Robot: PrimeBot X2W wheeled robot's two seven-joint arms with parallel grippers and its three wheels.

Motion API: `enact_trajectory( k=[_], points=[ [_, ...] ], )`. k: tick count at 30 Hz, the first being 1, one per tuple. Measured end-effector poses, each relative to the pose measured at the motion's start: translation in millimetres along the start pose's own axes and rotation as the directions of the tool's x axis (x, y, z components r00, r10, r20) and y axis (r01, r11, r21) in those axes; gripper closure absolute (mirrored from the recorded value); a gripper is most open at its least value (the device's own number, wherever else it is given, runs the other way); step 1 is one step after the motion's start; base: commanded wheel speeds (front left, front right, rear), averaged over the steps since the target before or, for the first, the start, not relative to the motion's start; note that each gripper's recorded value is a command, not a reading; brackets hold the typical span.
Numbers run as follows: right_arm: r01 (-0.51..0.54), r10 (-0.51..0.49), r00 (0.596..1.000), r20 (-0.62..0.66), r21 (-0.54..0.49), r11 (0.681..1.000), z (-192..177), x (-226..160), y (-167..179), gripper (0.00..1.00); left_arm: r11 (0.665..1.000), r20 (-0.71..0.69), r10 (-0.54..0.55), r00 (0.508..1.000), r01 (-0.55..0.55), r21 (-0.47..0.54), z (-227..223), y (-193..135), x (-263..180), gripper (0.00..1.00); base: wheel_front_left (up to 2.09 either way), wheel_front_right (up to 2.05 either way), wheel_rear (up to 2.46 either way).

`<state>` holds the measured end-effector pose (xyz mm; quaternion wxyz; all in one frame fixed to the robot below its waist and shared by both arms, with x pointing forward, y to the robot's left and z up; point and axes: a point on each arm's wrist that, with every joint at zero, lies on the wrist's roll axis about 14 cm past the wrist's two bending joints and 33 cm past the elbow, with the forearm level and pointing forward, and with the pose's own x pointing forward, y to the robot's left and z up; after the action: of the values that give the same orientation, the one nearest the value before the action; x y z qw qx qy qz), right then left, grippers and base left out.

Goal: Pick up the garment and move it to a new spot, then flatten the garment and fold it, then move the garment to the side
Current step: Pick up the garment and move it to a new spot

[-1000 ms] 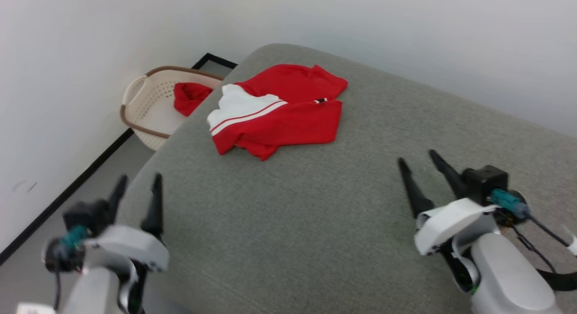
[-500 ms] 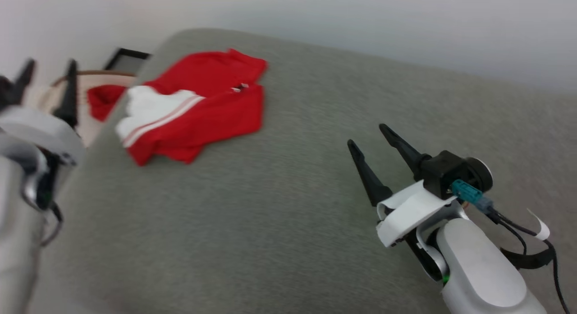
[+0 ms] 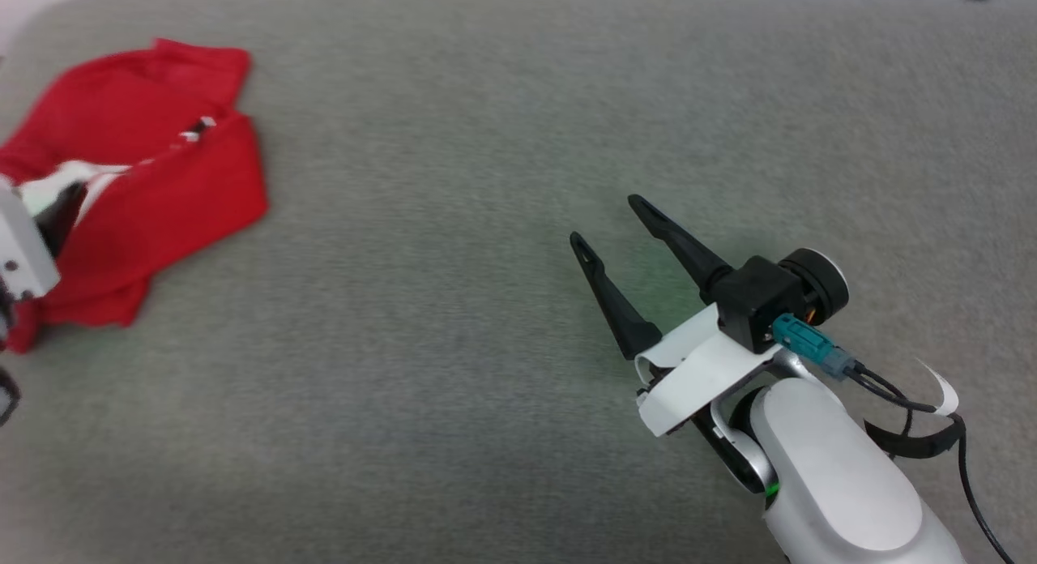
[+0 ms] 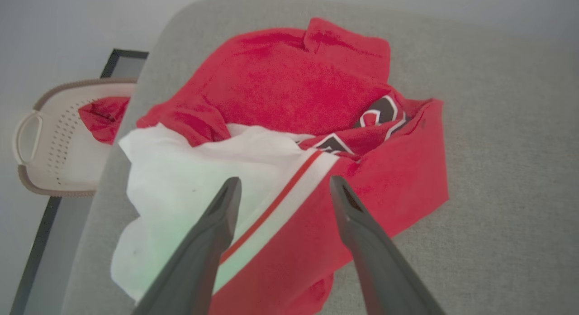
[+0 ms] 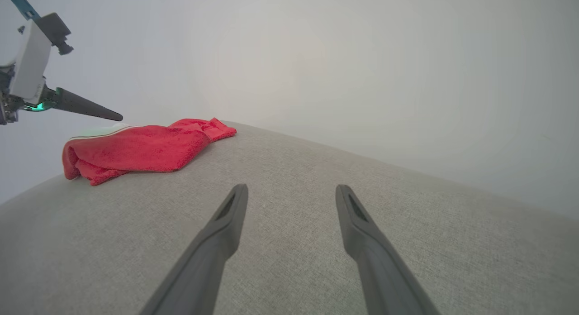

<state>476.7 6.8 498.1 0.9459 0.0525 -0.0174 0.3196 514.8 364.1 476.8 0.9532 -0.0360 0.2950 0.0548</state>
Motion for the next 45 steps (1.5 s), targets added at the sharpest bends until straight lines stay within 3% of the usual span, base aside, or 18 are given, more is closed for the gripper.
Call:
enact_trajectory(
  k=[11, 19, 20, 21, 22, 23, 37, 45],
  points=[
    [0.087, -0.088, 0.994, -0.069, -0.018, 0.996, -24.7, -13.9, -36.2, 0.0, 0.995, -0.326, -0.05, 0.944, 0.02, -0.094, -80.6, -12.7, 57.6, 0.0, 0.0, 0.0, 0.0],
    [0.113, -0.115, 0.987, -0.112, -0.022, 0.993, -38.7, -19.9, -45.5, 0.0, 0.992, -0.397, -0.07, 0.915, 0.024, -0.12, -102.1, -16.4, 77.8, 0.0, 0.0, 0.0, 0.0],
    [0.113, -0.115, 0.987, -0.114, -0.024, 0.993, -39.1, -19.8, -45.7, 0.0, 0.992, -0.401, -0.072, 0.913, 0.025, -0.12, -103.2, -16.7, 79.2, 0.09, 0.0, 0.0, 0.0],
    [0.113, -0.115, 0.986, -0.118, -0.025, 0.993, -39.8, -19.9, -45.7, 0.0, 0.992, -0.404, -0.075, 0.912, 0.028, -0.12, -103.9, -17.4, 80.3, 0.51, 0.0, 0.0, 0.0],
    [0.113, -0.115, 0.986, -0.118, -0.024, 0.993, -39.8, -19.7, -45.9, 0.0, 0.992, -0.4, -0.077, 0.913, 0.032, -0.119, -102.8, -18.2, 81.4, 0.85, 0.0, 0.0, 0.0],
    [0.113, -0.116, 0.986, -0.12, -0.025, 0.993, -39.8, -19.4, -46.2, 0.0, 0.992, -0.387, -0.078, 0.919, 0.034, -0.119, -101.2, -18.7, 83.0, 1.0, 0.0, 0.0, 0.0],
    [0.118, -0.12, 0.99, -0.072, -0.023, 0.993, -15.1, -27.0, -38.5, 0.0, 0.996, -0.095, -0.085, 0.992, 0.083, -0.018, -51.0, -32.4, 64.3, 1.0, 0.0, 0.0, 0.0],
    [0.16, -0.16, 0.987, -0.012, -0.001, 0.987, 8.7, -44.3, -37.4, 0.0, 0.981, 0.208, -0.186, 0.96, 0.171, 0.089, 30.7, -63.2, 26.4, 1.0, 0.0, 0.0, 0.0]
  ],
)
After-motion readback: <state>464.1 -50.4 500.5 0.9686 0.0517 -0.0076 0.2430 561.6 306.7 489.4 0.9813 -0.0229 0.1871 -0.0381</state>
